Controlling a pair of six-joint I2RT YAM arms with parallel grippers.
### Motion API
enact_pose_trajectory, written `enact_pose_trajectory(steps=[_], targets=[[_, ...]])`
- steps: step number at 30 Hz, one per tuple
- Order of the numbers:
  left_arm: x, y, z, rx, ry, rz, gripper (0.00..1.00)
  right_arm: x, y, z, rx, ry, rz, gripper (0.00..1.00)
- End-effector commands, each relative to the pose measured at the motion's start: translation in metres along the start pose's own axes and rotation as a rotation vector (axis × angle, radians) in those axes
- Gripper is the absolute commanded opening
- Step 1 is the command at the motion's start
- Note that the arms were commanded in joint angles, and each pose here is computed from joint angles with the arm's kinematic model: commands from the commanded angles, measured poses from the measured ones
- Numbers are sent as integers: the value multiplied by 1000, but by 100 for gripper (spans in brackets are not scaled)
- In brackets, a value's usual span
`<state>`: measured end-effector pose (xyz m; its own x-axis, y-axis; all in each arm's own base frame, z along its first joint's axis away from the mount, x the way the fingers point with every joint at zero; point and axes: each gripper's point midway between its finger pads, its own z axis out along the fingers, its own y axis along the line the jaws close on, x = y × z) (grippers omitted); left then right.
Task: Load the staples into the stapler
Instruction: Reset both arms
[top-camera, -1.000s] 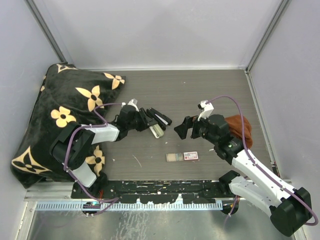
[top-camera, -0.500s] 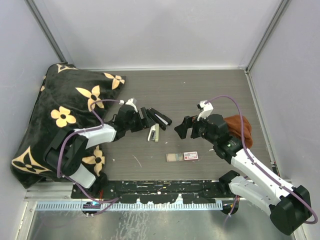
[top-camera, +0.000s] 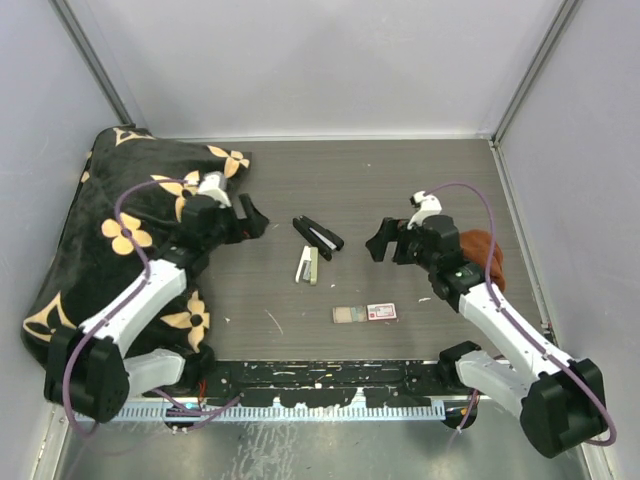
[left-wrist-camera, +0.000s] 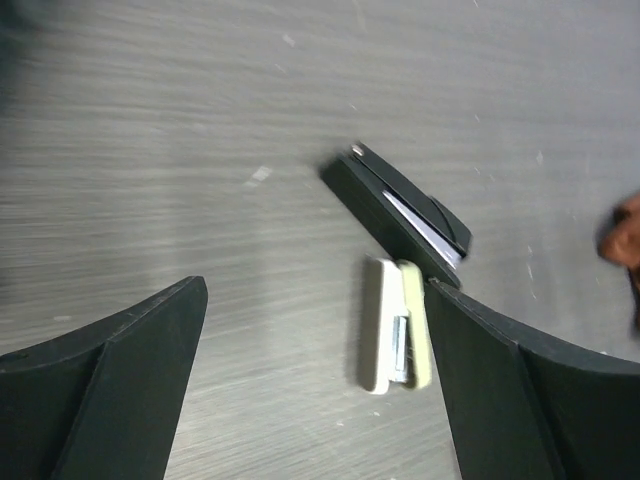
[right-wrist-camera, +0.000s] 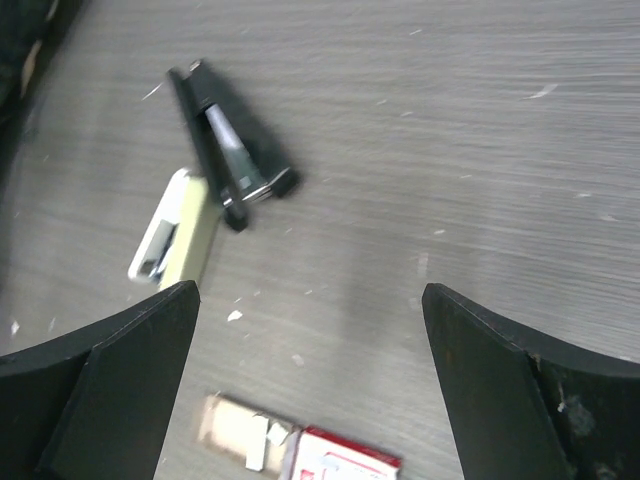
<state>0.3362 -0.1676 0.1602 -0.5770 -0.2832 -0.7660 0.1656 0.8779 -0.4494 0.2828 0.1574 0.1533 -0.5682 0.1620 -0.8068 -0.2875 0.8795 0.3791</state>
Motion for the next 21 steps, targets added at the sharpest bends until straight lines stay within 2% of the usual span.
enact_pose_trajectory(steps=[1,5,9,13,16,18,21], targets=[[-42,58,-33,-124,-110,14,93,-45,-41,-6,121,-137,21,100],[-59,121,-67,-259,-248,-47,95,-61,-99,-20,245,-255,89,100],[-70,146,-98,-357,-480,25,95,-76,-143,-47,393,-471,63,100],[-54,161,-110,-402,-616,63,95,-70,-166,-61,503,-604,21,100],[-30,180,-104,-454,-611,59,96,-55,-175,-61,518,-672,-14,100],[-30,186,-102,-471,-622,38,97,-46,-179,-62,525,-712,-35,100],[-31,187,-91,-463,-597,42,97,-35,-185,-55,536,-684,-45,100]])
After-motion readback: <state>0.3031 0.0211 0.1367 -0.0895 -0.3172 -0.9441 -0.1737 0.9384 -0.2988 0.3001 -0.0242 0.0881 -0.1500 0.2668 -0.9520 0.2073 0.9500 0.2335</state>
